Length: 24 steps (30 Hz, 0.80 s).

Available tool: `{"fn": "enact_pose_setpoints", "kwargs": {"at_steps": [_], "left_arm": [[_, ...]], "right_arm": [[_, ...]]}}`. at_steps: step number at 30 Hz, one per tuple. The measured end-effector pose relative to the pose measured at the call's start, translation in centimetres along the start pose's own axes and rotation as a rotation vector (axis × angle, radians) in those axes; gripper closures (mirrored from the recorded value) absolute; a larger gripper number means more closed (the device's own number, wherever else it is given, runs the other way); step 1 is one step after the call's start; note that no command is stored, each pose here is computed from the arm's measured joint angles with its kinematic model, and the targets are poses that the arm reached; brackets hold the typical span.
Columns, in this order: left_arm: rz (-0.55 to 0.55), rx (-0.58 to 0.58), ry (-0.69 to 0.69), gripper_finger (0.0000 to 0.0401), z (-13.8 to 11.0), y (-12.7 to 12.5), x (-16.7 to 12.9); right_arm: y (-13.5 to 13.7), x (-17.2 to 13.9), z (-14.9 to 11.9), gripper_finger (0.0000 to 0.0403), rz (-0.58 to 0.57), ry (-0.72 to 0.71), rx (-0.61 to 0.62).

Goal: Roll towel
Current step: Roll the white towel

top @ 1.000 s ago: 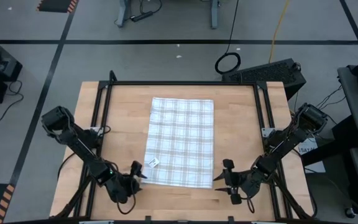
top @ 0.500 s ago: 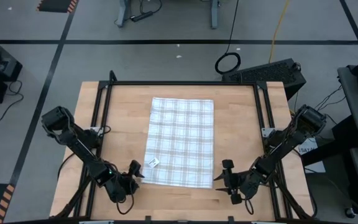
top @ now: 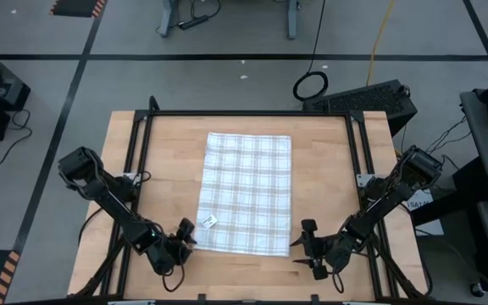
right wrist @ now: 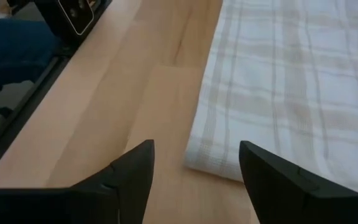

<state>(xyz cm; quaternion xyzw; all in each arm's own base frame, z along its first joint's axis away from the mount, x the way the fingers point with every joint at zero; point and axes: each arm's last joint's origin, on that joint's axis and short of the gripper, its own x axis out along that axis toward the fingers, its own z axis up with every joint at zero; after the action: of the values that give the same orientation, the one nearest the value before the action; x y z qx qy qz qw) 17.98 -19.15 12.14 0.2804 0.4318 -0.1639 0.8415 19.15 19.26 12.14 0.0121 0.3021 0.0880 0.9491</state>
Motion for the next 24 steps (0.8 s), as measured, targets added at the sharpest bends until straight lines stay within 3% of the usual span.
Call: {"fn": "enact_pose_setpoints", "kwargs": {"at_steps": [7,17,24], "left_arm": [[-0.003,-0.018,0.009,0.0245,0.1,0.3,0.8],[-0.009,-0.033,0.028,0.0388,0.0,1.3,1.3],[0.009,-0.035,0.032,0.0387,-0.1,1.4,1.3]], "right_arm": [[0.0,0.0,0.0,0.0184,0.001,0.0,-0.007],[0.0,0.0,0.0,0.0193,0.008,0.004,-0.036],[0.0,0.0,-0.1,0.0196,0.026,0.018,-0.214]]}}
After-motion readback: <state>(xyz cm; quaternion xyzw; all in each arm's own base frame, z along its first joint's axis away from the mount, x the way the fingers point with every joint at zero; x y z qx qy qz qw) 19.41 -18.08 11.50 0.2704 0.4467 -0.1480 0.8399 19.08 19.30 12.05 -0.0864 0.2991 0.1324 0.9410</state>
